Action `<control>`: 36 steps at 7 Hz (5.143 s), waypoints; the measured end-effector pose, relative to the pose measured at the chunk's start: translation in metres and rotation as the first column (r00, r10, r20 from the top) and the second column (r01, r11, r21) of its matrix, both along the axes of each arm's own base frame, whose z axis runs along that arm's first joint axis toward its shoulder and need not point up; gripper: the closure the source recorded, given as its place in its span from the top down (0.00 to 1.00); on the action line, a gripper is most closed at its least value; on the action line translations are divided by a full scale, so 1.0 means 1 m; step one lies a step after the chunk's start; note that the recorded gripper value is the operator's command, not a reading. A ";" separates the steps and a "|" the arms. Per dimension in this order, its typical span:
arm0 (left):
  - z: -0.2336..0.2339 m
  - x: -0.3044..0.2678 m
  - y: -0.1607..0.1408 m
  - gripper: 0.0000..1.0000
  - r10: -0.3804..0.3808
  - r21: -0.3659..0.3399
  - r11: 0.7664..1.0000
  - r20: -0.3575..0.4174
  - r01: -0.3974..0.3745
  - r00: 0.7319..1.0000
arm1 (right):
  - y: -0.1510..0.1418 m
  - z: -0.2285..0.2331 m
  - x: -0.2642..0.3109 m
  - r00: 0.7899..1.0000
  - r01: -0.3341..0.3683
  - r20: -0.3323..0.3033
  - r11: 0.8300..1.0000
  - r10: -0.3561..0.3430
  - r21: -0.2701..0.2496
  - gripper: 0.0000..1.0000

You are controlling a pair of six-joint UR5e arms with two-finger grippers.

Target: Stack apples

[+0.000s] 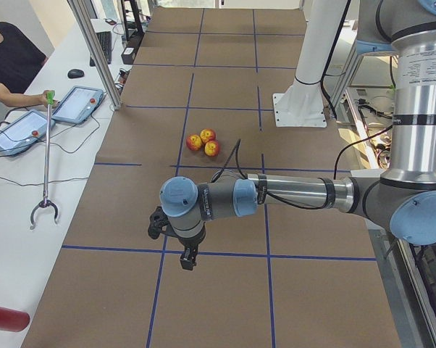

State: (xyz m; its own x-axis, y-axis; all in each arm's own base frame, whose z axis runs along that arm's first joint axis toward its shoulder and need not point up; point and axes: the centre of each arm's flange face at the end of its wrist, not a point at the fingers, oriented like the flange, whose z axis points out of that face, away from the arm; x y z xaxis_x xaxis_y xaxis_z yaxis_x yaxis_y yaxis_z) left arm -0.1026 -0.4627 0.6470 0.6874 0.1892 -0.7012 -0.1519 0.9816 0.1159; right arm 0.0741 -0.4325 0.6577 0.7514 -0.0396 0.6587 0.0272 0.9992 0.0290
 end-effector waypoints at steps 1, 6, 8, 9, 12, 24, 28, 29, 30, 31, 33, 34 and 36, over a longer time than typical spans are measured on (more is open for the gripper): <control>-0.004 -0.002 -0.001 1.00 0.000 0.008 1.000 -0.001 0.000 1.000 | 0.000 0.000 0.000 1.000 0.000 0.000 1.000 0.000 0.000 1.00; -0.011 0.000 0.001 1.00 -0.011 0.033 0.999 -0.016 0.011 1.000 | 0.000 0.000 0.000 1.000 0.000 0.000 1.000 0.000 -0.001 1.00; -0.044 0.055 -0.018 1.00 -0.083 -0.011 0.997 -0.077 0.082 0.994 | 0.000 0.000 0.000 1.000 0.000 0.000 1.000 0.000 -0.001 1.00; -0.070 0.105 -0.026 1.00 -0.123 -0.047 0.992 -0.105 0.119 0.987 | 0.000 0.000 0.000 1.000 0.000 0.000 1.000 0.000 -0.001 1.00; -0.106 0.244 -0.020 1.00 -0.192 -0.063 0.980 -0.076 0.187 0.978 | 0.000 0.000 0.000 1.000 0.000 0.001 1.000 0.000 0.000 1.00; -0.104 0.373 -0.003 0.00 -0.113 -0.058 0.992 0.019 0.114 0.993 | 0.000 0.000 0.000 1.000 0.000 0.000 1.000 0.000 0.000 1.00; -0.263 0.415 -0.035 0.00 -0.263 -0.117 0.963 -0.184 0.245 0.947 | 0.000 0.000 0.000 1.000 0.000 0.001 1.000 0.000 0.000 1.00; -0.285 0.442 -0.030 0.00 -0.254 -0.144 0.963 -0.212 0.227 0.944 | 0.000 0.000 0.000 1.000 0.000 0.001 1.000 0.000 0.000 1.00; -0.295 0.468 -0.019 0.00 -0.241 -0.168 0.964 -0.225 0.205 0.944 | 0.000 0.000 0.000 1.000 0.000 0.000 1.000 0.000 0.000 1.00; -0.298 0.481 -0.012 0.00 -0.235 -0.184 0.963 -0.230 0.195 0.944 | 0.000 0.000 0.000 1.000 0.000 0.001 1.000 0.000 0.000 1.00; -0.301 0.489 -0.009 0.00 -0.233 -0.192 0.963 -0.232 0.191 0.944 | 0.000 0.000 0.000 1.000 0.000 0.000 1.000 0.000 0.000 1.00; -0.300 0.490 -0.009 0.00 -0.232 -0.192 0.963 -0.230 0.190 0.945 | 0.000 0.000 0.000 1.000 0.000 0.000 1.000 0.000 0.000 1.00; -0.295 0.492 -0.011 0.00 -0.230 -0.191 0.963 -0.220 0.190 0.948 | 0.000 0.000 0.000 1.000 0.000 0.000 1.000 0.000 -0.001 1.00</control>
